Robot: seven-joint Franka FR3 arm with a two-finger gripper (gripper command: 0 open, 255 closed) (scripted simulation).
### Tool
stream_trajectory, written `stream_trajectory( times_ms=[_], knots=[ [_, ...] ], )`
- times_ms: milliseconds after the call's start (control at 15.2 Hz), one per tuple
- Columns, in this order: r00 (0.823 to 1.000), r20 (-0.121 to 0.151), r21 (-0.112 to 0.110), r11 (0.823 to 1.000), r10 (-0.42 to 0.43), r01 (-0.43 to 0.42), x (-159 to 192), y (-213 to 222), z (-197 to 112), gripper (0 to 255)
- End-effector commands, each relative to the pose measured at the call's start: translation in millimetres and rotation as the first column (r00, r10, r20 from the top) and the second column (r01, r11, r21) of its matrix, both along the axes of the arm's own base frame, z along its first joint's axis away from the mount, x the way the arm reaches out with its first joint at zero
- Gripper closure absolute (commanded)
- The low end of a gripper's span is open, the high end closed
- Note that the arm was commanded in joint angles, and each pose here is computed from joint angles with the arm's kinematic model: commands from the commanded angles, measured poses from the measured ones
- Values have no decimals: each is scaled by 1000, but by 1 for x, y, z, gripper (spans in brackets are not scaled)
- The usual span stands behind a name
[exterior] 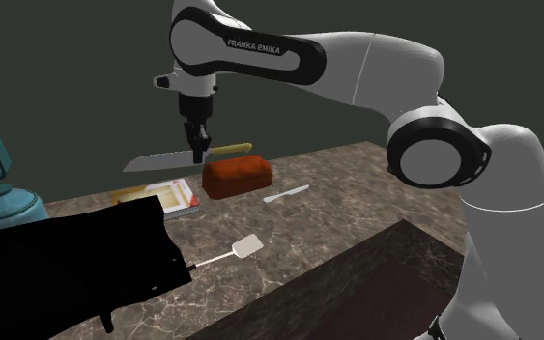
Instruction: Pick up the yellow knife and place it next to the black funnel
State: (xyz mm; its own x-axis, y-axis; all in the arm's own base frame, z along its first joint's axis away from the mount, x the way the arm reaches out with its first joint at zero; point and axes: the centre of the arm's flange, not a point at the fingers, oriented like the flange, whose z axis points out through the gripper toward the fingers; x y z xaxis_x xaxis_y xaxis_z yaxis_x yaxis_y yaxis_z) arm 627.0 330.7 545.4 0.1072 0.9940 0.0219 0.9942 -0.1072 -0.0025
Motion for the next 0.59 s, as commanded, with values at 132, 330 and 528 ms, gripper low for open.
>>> stream_trajectory(
  times_ms=[132,330,528],
  knots=[
    [1000,1,0,1000,0,0,4,1,-20,255],
    [1000,1,0,1000,0,0,4,1,-35,255],
    [1000,1,0,1000,0,0,4,1,-51,255]
  ],
)
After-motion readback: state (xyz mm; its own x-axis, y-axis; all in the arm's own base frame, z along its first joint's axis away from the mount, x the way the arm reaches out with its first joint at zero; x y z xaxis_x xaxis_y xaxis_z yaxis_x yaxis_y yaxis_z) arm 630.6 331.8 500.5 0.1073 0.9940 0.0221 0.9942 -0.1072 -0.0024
